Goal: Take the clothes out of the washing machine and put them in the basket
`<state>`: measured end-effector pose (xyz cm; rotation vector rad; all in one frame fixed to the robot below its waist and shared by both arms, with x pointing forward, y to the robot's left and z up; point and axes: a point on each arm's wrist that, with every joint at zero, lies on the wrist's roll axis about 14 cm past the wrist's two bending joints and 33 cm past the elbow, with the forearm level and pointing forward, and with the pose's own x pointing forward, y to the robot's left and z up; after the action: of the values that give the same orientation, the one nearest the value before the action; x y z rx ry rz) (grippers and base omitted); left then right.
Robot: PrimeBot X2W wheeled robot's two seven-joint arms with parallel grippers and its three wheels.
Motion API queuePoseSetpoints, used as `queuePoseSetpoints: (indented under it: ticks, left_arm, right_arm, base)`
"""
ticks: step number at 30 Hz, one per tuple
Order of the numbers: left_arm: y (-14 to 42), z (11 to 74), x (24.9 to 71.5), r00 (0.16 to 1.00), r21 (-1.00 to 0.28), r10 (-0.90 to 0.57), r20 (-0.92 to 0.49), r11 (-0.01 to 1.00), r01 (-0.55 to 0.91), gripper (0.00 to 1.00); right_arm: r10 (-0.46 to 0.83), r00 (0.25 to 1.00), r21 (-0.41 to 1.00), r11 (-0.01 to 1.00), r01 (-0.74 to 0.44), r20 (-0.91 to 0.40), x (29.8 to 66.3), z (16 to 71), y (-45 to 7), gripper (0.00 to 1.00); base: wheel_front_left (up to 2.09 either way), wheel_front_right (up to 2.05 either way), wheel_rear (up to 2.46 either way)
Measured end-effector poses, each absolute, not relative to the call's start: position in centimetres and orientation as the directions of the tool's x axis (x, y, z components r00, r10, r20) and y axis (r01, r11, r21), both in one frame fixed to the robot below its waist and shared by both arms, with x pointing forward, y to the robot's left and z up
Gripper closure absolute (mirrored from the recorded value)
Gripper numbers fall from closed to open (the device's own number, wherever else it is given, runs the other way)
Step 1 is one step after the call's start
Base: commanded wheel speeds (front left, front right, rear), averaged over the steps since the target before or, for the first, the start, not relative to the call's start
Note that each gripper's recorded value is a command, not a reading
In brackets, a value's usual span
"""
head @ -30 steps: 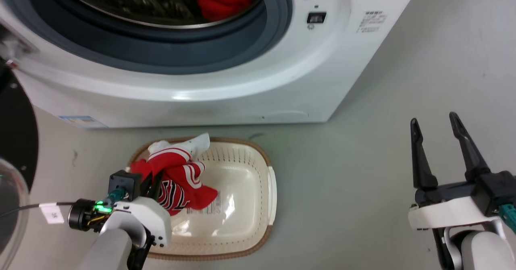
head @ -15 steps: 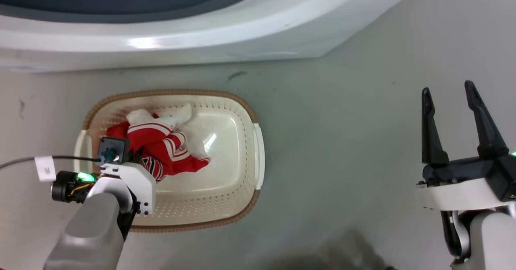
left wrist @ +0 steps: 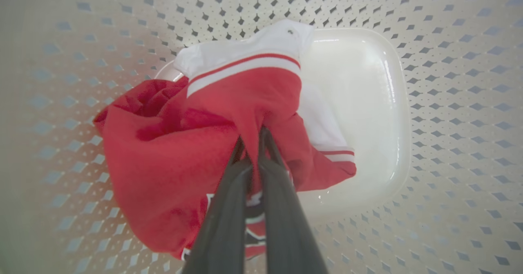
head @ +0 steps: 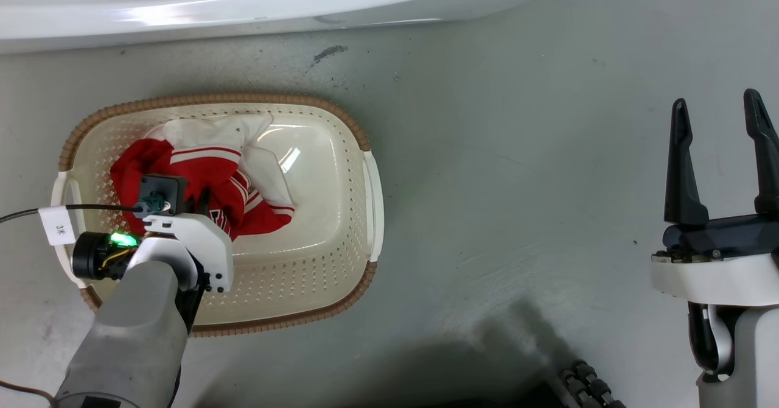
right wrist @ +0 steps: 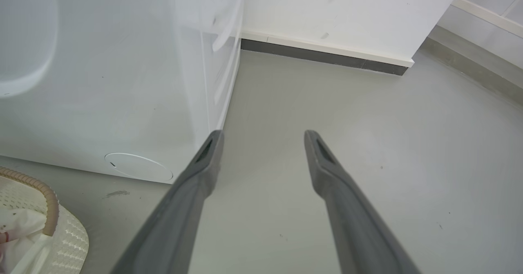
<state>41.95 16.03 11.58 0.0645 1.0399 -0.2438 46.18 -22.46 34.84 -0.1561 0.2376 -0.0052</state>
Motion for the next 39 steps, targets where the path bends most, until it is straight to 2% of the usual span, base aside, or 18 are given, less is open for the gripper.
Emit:
queuePoseSetpoints:
  ticks: [1, 2, 14, 30, 39]
  left_arm:
    - [15.9, 11.5, 41.8, 0.478, -0.065, -0.172, -0.862, 0.971, 0.232, 0.04]
    - [15.8, 11.6, 41.8, 0.478, -0.064, -0.171, -0.862, 0.971, 0.231, 0.00]
    - [15.9, 17.1, 44.0, 0.601, -0.050, -0.177, -0.779, 0.974, 0.222, 0.00]
    - [15.6, 30.3, 44.9, 0.840, -0.062, -0.210, -0.501, 0.976, 0.207, 0.00]
    - [14.0, 36.5, 43.0, 0.915, -0.074, -0.226, -0.335, 0.974, 0.213, 0.00]
  right_arm:
    - [-0.024, 0.972, -0.156, 0.988, -0.013, -0.235, 46.2, 34.8, -22.5, 0.00]
    - [-0.023, 0.972, -0.158, 0.987, -0.014, -0.234, 46.2, 34.9, -22.5, 0.00]
    - [-0.014, 0.988, -0.146, 0.989, -0.009, -0.155, 46.3, 38.7, -22.0, 0.00]
    - [0.000, 0.998, -0.111, 0.994, -0.007, -0.063, 42.9, 44.5, -21.1, 0.00]
    - [0.008, 0.999, -0.078, 0.997, -0.011, -0.034, 40.5, 46.4, -20.6, 0.00]
  base:
    - [0.00, 0.00, 0.00]
    - [0.00, 0.00, 0.00]
    - [0.00, 0.00, 0.00]
    - [0.00, 0.00, 0.00]
    - [0.00, 0.00, 0.00]
